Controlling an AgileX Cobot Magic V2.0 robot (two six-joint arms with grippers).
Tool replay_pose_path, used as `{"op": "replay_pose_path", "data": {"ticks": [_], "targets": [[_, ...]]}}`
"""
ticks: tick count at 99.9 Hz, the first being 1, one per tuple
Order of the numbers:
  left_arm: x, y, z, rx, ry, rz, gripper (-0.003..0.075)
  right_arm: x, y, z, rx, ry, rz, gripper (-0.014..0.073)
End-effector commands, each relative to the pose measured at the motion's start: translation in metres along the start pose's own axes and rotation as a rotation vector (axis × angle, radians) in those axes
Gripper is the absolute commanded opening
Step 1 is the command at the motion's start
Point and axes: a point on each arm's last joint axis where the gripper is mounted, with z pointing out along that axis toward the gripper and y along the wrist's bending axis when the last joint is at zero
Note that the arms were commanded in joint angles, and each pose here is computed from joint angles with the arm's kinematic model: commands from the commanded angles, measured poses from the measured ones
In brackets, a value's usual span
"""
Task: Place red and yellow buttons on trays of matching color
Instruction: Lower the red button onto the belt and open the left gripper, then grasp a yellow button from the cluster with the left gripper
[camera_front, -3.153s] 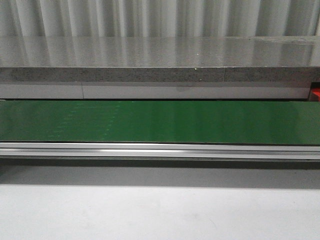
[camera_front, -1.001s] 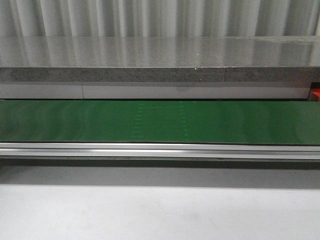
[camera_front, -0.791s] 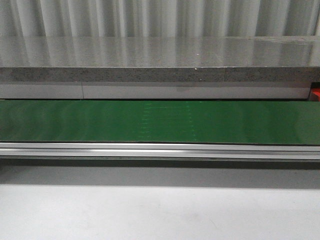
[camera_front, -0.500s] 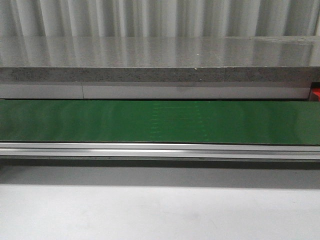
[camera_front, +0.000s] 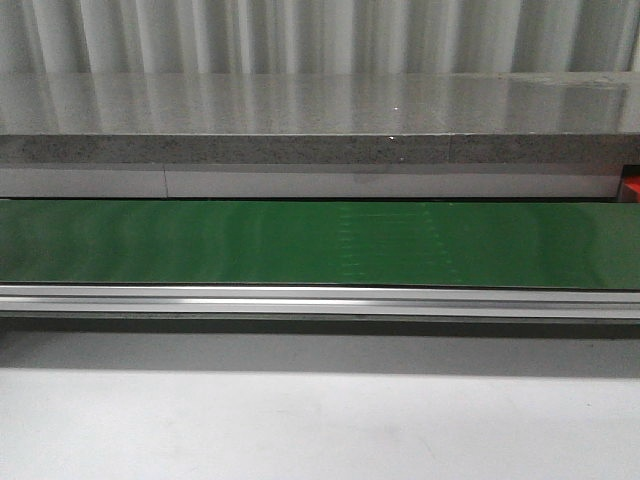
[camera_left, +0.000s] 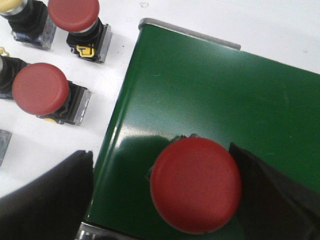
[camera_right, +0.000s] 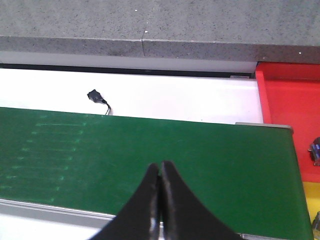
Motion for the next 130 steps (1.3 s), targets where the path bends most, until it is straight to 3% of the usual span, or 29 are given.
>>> {"op": "replay_pose_path", "data": {"ticks": [1, 27, 48, 70, 95, 130], "targets": [[-0.018, -0.003, -0.026, 0.030, -0.119, -0.010, 0.0546, -0.014, 0.000, -0.005, 0.014, -0.091, -0.002, -0.0068], [-0.035, -0.021, -0.086, 0.123, -0.283, 0.061, 0.0545, -0.014, 0.000, -0.005, 0.014, -0.091, -0.002, -0.0068], [-0.039, -0.005, -0.112, 0.078, -0.346, 0.052, 0.0545, -0.014, 0.000, -0.005, 0.014, -0.091, -0.002, -0.0068], [-0.033, 0.044, -0.099, -0.058, -0.272, -0.072, 0.0545, -0.014, 0.000, -0.005, 0.013, -0.089, -0.002, -0.0068], [0.004, 0.105, -0.066, -0.183, -0.136, -0.278, 0.0545, -0.014, 0.000, -0.005, 0.013, -0.089, -0.002, -0.0068], [0.013, 0.123, -0.005, -0.191, -0.013, -0.317, 0.0545, -0.014, 0.000, -0.005, 0.013, -0.088, -0.002, -0.0068]]}}
